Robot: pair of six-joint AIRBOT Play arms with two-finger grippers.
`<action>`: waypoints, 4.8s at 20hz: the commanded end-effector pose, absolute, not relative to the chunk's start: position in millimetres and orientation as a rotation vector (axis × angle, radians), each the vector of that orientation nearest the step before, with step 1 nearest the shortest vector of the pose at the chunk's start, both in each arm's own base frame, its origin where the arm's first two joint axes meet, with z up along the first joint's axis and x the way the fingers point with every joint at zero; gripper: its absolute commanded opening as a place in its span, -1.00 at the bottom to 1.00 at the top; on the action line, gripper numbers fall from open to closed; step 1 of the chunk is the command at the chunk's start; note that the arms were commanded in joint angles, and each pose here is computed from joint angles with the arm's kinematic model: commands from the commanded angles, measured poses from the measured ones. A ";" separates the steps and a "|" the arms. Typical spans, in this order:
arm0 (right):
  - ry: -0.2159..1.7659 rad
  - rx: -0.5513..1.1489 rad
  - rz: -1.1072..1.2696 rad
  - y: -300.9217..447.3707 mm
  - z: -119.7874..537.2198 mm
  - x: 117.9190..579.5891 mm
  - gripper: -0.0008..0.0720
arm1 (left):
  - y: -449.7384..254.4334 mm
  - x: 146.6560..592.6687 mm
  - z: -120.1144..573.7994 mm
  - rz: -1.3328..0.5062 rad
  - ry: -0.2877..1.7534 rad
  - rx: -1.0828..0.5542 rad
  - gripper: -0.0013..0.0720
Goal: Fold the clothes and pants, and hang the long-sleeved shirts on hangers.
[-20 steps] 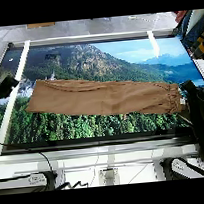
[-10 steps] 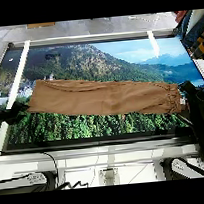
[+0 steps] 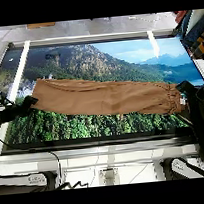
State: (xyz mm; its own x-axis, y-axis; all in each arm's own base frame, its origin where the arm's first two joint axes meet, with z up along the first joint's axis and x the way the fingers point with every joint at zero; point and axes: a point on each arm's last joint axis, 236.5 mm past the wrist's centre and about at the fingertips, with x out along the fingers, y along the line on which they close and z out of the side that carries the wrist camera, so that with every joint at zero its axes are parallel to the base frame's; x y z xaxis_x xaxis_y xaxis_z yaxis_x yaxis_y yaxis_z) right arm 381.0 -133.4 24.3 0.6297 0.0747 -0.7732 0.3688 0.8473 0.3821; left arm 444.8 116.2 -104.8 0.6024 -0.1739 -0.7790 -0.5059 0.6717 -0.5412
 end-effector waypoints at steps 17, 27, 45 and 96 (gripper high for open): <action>0.535 0.457 0.233 89.5 143.7 505.9 -0.88 | 77.4 504.8 175.0 -0.147 0.578 -0.552 -0.93; 0.805 0.471 0.587 344.0 66.7 480.8 -0.88 | -19.2 440.8 253.8 -0.401 0.557 -0.360 -0.93; 1.036 0.444 0.777 496.0 6.8 424.0 -0.88 | -51.6 455.9 261.4 -0.446 0.506 -0.362 -0.93; 1.077 0.295 0.252 87.5 83.5 522.1 -0.88 | -171.2 451.0 -109.8 -0.674 1.320 -0.494 -0.93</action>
